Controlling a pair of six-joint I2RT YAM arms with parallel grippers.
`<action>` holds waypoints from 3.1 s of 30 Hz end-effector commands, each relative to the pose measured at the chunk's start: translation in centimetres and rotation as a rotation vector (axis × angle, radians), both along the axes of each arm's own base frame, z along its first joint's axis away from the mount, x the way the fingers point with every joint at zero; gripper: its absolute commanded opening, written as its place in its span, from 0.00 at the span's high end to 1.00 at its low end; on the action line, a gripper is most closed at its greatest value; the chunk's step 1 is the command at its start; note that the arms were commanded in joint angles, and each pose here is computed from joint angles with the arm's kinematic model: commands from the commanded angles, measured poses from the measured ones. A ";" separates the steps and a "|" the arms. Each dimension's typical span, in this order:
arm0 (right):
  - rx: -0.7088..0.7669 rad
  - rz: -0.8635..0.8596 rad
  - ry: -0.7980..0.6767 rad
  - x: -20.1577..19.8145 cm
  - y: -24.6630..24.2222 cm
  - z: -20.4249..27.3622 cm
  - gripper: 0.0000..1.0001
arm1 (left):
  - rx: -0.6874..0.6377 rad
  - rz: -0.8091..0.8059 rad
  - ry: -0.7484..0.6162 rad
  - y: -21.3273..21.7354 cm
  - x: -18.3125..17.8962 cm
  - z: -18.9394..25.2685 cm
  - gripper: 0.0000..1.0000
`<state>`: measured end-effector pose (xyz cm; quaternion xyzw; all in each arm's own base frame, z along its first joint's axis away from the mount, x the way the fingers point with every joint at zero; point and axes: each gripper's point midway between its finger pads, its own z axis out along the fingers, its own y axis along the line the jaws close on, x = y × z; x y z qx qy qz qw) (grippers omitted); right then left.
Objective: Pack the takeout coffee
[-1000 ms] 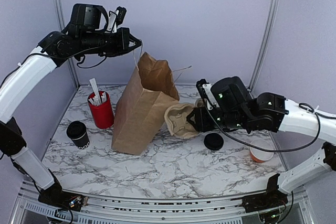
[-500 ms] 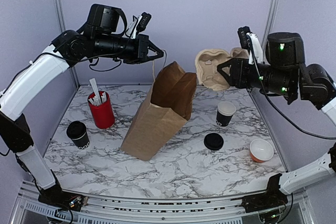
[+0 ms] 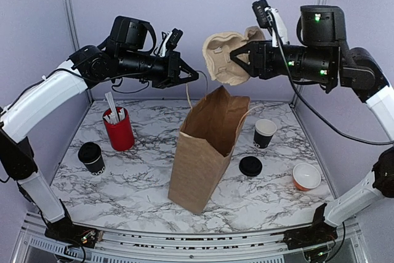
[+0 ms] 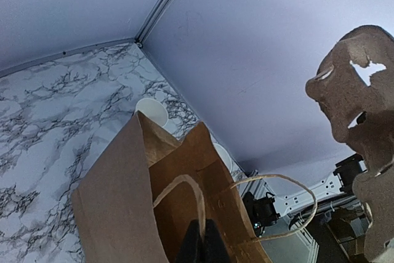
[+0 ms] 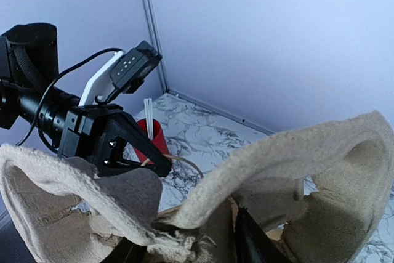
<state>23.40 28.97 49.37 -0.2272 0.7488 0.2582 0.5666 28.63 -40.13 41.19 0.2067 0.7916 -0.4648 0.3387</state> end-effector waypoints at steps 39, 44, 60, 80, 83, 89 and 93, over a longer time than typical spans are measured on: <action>-0.230 0.489 0.268 2.2 9.0 -11.7 0.62 | -0.056 0.120 -0.057 5.0 1.6 -1.1 1.00; -0.281 0.475 0.280 2.6 8.7 -13.0 0.62 | -0.049 0.123 -0.052 5.1 1.7 -1.5 1.00; -0.415 0.445 0.331 2.5 9.2 -16.3 0.64 | -0.060 0.113 -0.050 5.0 1.5 -1.3 1.00; -0.560 0.455 0.344 0.2 10.0 -19.7 0.65 | -0.061 0.199 -0.068 6.6 1.8 -1.2 1.00; -0.580 0.458 0.371 -0.2 10.0 -20.8 0.66 | -0.089 0.262 -0.072 7.8 2.0 -1.2 1.00; -0.597 0.447 0.398 -0.7 9.8 -21.7 0.67 | -0.108 0.408 -0.074 10.5 2.5 -2.0 1.00; -0.575 0.455 0.401 -0.9 10.2 -21.3 0.68 | -0.125 0.381 -0.066 10.2 2.1 -2.2 1.00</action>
